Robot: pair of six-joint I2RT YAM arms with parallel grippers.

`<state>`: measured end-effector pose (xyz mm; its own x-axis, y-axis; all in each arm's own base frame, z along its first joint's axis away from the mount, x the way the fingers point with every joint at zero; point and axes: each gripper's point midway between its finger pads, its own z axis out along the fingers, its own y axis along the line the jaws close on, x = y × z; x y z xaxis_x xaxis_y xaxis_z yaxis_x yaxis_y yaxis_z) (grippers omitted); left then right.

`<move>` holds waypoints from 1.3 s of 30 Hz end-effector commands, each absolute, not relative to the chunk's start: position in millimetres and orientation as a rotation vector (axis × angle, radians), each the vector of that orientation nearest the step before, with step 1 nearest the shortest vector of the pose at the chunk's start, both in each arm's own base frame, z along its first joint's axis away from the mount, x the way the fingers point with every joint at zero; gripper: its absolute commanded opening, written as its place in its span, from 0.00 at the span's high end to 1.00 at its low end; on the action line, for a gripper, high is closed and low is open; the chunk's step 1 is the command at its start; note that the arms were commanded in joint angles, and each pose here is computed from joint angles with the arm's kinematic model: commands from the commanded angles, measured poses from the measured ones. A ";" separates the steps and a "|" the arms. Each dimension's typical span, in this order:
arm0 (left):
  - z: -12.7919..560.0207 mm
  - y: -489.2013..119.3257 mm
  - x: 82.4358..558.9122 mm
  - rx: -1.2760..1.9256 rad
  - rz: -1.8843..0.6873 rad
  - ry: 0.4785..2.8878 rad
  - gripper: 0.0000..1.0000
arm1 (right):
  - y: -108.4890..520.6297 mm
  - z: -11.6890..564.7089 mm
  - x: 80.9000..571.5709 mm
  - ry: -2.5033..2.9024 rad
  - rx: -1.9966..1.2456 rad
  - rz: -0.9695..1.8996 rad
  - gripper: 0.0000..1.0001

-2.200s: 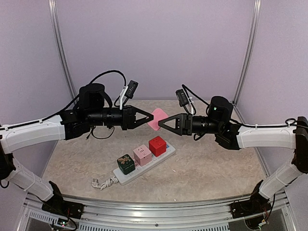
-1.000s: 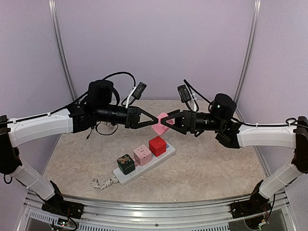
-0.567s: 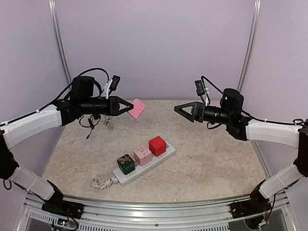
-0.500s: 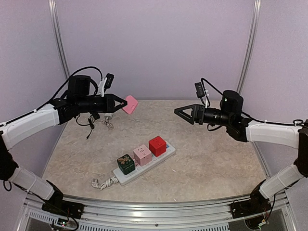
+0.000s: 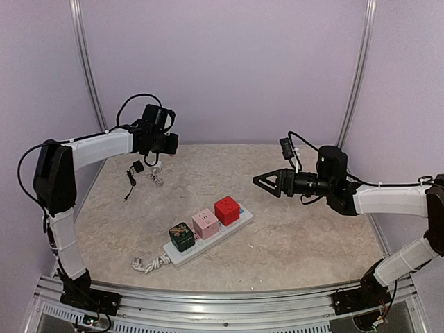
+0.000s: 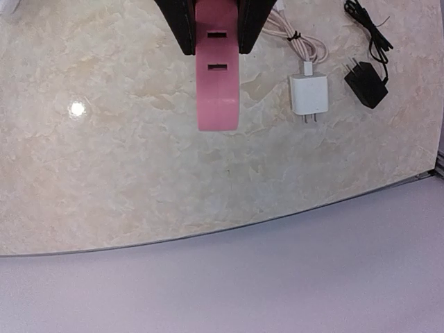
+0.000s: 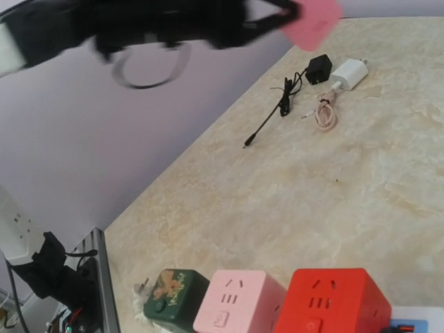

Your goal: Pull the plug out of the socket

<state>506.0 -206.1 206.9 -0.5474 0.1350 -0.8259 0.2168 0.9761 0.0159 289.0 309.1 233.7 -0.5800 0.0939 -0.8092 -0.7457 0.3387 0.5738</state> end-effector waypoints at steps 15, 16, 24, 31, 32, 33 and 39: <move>83.5 -170.4 574.7 0.357 0.441 2.283 0.94 | 308.7 214.9 285.2 1.827 -0.590 1.355 0.03; 76.0 -170.5 574.9 0.366 0.450 2.294 0.93 | 309.0 215.0 285.7 1.827 -0.589 1.357 0.03; 52.9 -180.8 571.2 0.401 0.406 2.344 0.79 | 309.2 215.4 286.4 1.834 -0.581 1.359 0.03; 75.2 -218.3 553.1 0.464 0.144 2.362 0.44 | 306.9 222.4 284.5 1.832 -0.581 1.347 0.03; 84.1 -224.9 550.3 0.471 0.104 2.352 0.41 | 306.2 223.3 284.3 1.834 -0.581 1.344 0.03; 90.4 -230.5 546.9 0.480 0.068 2.347 0.39 | 305.7 223.9 283.9 1.834 -0.584 1.338 0.03; 146.0 -258.7 522.4 0.530 -0.140 2.286 0.31 | 301.9 225.5 282.6 1.854 -0.595 1.297 0.03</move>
